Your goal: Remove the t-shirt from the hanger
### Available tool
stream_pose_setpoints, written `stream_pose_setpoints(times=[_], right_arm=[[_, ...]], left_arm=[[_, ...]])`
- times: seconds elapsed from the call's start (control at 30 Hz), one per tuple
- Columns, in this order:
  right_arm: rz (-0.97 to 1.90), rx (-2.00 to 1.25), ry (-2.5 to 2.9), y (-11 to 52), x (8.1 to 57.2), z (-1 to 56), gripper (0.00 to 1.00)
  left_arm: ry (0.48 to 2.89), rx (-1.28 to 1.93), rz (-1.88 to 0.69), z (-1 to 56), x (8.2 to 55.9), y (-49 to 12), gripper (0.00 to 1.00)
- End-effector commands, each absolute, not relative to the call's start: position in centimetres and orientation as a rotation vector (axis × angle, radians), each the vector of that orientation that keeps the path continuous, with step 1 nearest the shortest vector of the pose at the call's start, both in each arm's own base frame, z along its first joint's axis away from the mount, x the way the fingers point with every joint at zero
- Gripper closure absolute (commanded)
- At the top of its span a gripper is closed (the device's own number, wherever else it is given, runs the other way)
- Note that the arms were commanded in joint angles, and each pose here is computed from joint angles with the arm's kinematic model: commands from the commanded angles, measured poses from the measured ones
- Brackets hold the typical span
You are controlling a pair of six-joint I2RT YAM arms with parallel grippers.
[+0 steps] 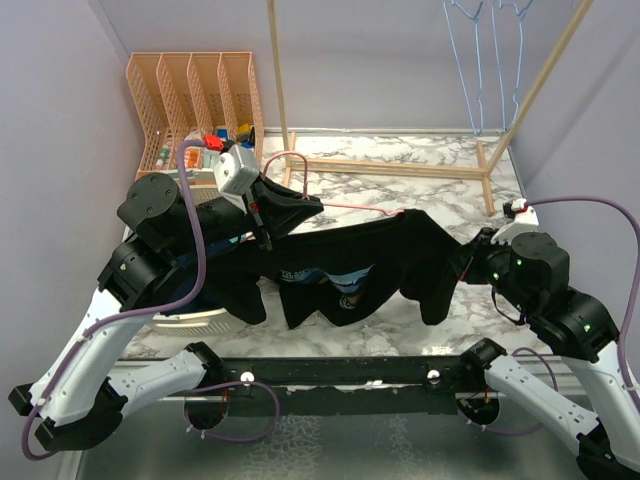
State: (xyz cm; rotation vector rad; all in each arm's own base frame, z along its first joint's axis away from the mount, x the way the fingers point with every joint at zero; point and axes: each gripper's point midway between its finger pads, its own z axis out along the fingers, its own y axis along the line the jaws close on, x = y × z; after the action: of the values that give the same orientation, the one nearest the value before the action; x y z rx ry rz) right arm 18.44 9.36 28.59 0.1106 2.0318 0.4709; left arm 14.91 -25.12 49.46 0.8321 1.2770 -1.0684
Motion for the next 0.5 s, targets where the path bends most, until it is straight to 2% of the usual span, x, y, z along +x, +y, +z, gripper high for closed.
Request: stream_pose_setpoints(times=[0.0, 0.47], right_arm=[[0.243, 0.178, 2.131, 5.9, 17.8, 25.8, 0.99], [0.171, 0.306, 2.111, 4.1, 17.5, 26.1, 0.99]], left_arm=[[1.047, 0.685, -0.952, 56.3, 13.7, -21.0, 1.0], [1.109, 0.708, -0.93, 54.6, 11.4, -18.9, 1.0]])
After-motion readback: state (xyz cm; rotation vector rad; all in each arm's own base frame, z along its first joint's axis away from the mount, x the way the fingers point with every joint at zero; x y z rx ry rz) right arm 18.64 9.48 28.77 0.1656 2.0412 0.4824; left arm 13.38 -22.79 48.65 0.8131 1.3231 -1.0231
